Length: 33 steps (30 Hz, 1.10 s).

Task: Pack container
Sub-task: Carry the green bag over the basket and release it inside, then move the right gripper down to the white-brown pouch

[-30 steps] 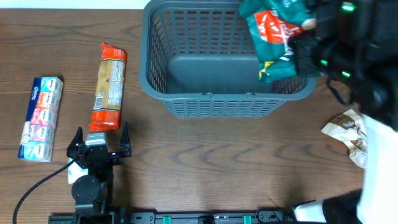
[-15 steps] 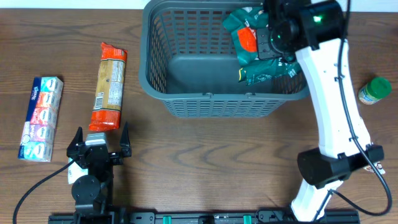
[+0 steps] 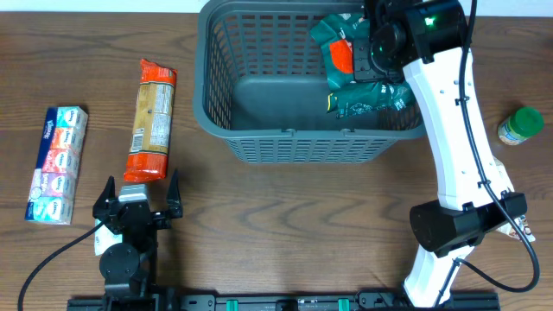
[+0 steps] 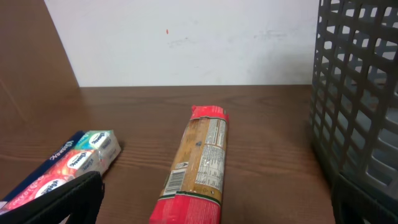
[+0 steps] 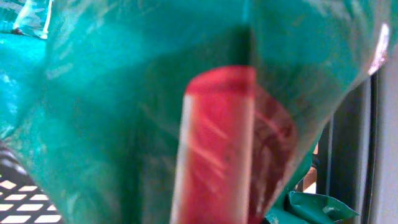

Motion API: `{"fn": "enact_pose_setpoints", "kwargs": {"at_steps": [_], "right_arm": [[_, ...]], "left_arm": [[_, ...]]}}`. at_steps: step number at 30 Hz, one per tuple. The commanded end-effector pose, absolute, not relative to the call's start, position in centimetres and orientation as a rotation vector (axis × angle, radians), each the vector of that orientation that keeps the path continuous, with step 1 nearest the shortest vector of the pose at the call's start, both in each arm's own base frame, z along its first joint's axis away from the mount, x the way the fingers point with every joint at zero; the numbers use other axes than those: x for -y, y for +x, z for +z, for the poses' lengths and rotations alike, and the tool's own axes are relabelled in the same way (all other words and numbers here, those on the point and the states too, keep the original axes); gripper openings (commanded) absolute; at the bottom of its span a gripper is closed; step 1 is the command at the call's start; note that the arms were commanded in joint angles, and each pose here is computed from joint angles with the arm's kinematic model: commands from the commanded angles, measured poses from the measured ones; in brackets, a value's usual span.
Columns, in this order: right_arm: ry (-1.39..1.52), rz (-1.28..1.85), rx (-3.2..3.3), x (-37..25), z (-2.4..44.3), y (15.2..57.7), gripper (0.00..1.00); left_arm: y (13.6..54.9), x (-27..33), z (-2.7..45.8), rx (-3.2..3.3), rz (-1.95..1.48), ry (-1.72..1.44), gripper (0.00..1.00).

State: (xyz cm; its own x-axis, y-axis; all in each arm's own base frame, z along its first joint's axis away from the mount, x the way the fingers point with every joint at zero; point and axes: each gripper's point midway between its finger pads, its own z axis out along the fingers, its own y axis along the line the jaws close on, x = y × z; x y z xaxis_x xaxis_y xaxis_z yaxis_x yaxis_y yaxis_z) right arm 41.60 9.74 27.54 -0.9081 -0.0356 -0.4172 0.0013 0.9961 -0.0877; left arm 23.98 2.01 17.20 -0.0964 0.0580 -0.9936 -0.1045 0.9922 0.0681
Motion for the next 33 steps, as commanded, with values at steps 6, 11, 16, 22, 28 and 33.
{"fn": "enact_pose_setpoints", "kwargs": {"at_steps": [6, 11, 16, 22, 28, 33], "right_arm": [[-0.030, -0.147, -2.655, -9.4, 29.2, 41.4, 0.56], [-0.061, -0.159, -2.663, -9.3, 29.2, 41.2, 0.73], [-0.059, -0.158, -2.661, -9.3, 29.2, 41.3, 0.77], [-0.023, -0.175, -2.625, -8.3, 30.0, 41.6, 0.62], [0.325, -0.238, -2.499, -1.7, 34.4, 39.9, 0.67], [0.828, -0.198, -2.313, 6.6, 38.2, 35.1, 0.97]], "left_arm": [[24.0, -1.9, 16.9, -1.661, 0.124, -0.043, 0.99], [24.0, -1.9, 16.9, -1.661, 0.124, -0.043, 0.99], [24.0, -1.9, 16.9, -1.661, 0.124, -0.044, 0.99], [24.0, -1.9, 16.9, -1.661, 0.124, -0.043, 0.98], [24.0, -1.9, 16.9, -1.661, 0.124, -0.044, 0.99], [24.0, -1.9, 16.9, -1.661, 0.124, -0.043, 0.99]]}}
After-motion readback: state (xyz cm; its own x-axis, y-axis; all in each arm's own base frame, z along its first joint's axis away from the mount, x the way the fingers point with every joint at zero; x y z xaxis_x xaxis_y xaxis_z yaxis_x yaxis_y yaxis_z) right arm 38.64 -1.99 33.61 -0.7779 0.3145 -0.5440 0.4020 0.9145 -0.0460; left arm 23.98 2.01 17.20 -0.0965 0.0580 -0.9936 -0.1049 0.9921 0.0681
